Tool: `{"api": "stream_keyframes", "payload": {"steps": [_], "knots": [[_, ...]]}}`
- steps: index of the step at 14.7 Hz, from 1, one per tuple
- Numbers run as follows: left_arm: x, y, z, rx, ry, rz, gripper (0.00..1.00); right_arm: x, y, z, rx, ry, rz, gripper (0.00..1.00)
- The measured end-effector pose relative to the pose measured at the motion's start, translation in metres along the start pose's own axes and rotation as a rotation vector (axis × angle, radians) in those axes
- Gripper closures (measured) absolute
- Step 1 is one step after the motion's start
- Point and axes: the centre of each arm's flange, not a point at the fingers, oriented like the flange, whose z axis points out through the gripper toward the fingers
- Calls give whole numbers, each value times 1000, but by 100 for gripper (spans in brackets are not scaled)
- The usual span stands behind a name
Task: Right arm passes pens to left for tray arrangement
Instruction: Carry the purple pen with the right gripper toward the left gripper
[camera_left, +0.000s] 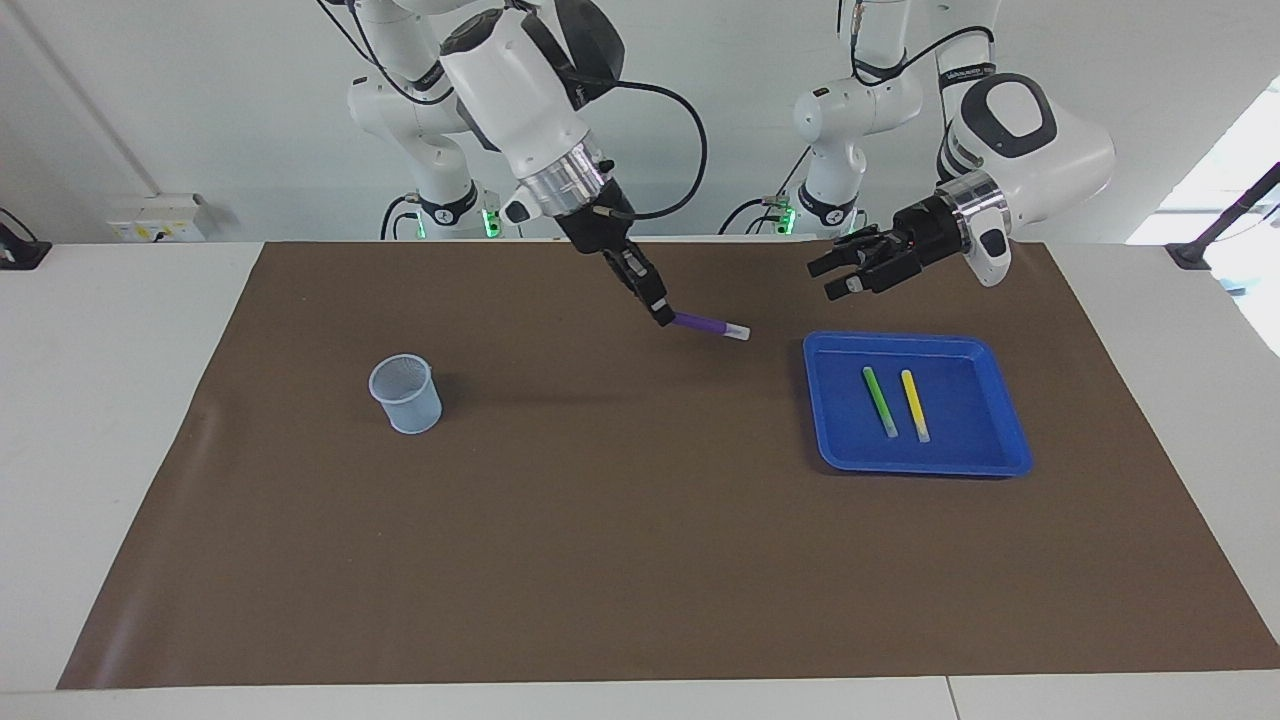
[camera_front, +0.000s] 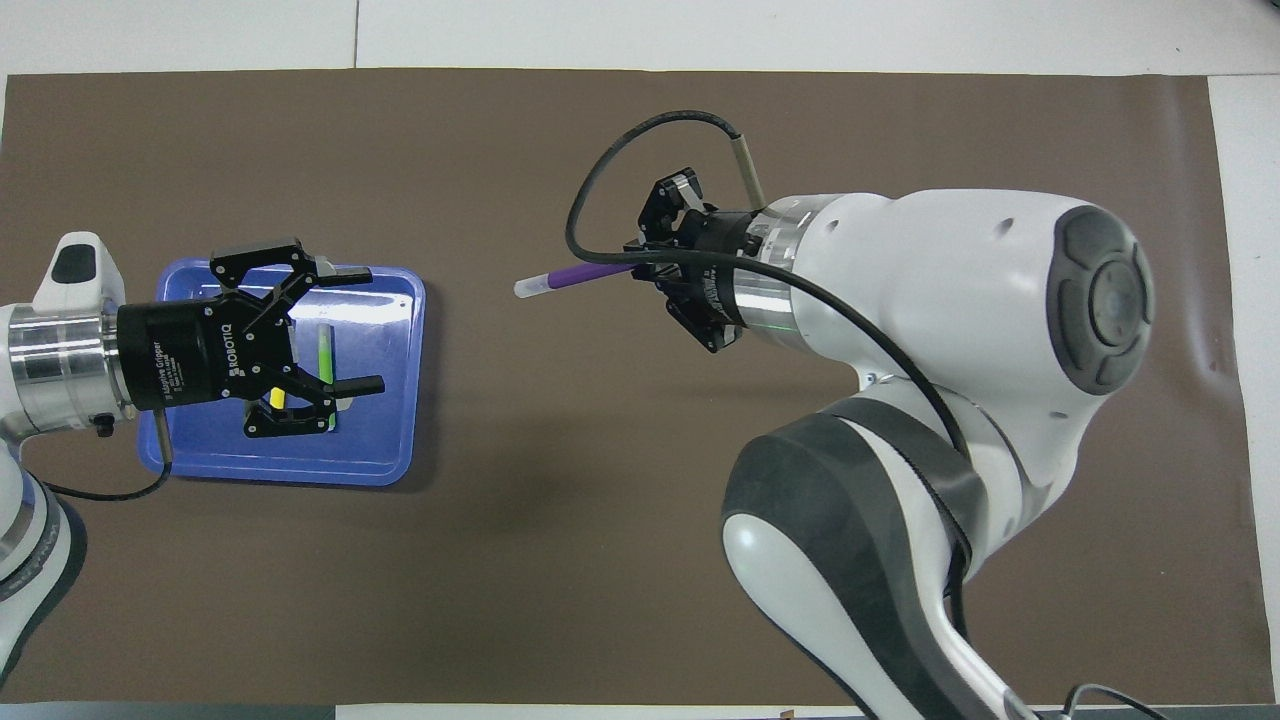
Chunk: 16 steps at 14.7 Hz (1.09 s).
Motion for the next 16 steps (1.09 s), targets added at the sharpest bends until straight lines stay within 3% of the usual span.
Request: {"api": "stream_keyframes", "payload": {"steps": [4, 6, 12, 16], "knots": [[0, -6, 1, -24, 12, -58, 0, -33, 1, 20, -30, -60, 63, 83], [1, -4, 0, -61, 21, -74, 0, -40, 4, 30, -48, -69, 75, 83], [-27, -9, 21, -65, 64, -28, 2, -68, 13, 40, -78, -105, 64, 83], [-20, -22, 6, -88, 100, -39, 4, -69, 13, 40, -78, -105, 63, 83]]}}
